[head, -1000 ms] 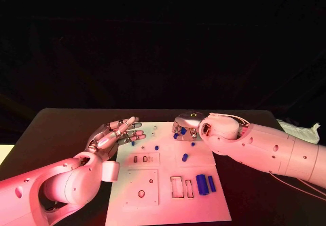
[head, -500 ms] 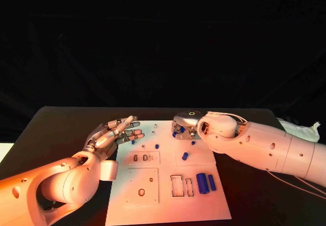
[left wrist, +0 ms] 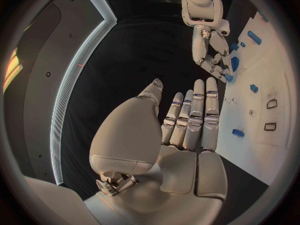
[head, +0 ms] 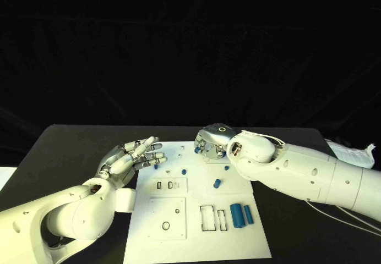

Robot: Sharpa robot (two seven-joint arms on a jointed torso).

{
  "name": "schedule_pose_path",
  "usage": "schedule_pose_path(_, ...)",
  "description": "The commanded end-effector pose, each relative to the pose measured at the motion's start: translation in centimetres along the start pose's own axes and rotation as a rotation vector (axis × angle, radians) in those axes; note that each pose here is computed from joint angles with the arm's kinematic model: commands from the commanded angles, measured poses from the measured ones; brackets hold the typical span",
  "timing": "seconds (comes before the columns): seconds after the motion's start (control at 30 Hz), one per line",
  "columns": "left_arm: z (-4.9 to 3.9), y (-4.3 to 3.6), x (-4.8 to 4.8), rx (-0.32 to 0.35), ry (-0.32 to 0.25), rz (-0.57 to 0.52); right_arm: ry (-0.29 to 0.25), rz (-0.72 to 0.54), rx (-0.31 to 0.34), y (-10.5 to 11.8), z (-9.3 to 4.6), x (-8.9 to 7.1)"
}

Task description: Assemble the parts on the task board

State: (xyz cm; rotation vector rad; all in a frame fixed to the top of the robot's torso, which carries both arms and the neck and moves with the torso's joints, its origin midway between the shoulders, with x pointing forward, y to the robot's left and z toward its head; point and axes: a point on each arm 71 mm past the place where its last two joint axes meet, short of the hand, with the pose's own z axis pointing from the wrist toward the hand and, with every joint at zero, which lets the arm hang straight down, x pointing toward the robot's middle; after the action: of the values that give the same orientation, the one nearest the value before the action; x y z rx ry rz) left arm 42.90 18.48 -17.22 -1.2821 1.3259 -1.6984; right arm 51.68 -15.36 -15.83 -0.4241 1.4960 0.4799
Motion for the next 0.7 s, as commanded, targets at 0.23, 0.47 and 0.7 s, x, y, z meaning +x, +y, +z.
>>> schedule_pose_path(0.23,0.19,-0.09,0.15,0.006,0.013,-0.008,-0.130,0.013,0.039,0.7,1.7,-0.4)
schedule_pose_path(0.47,0.20,-0.10,0.18,0.006,0.014,-0.008,-0.110,0.016,0.028,1.8,2.9,0.1)
schedule_pose_path(0.7,0.21,-0.11,0.17,0.005,0.013,-0.008,-0.081,0.011,0.030,2.2,3.5,0.6)
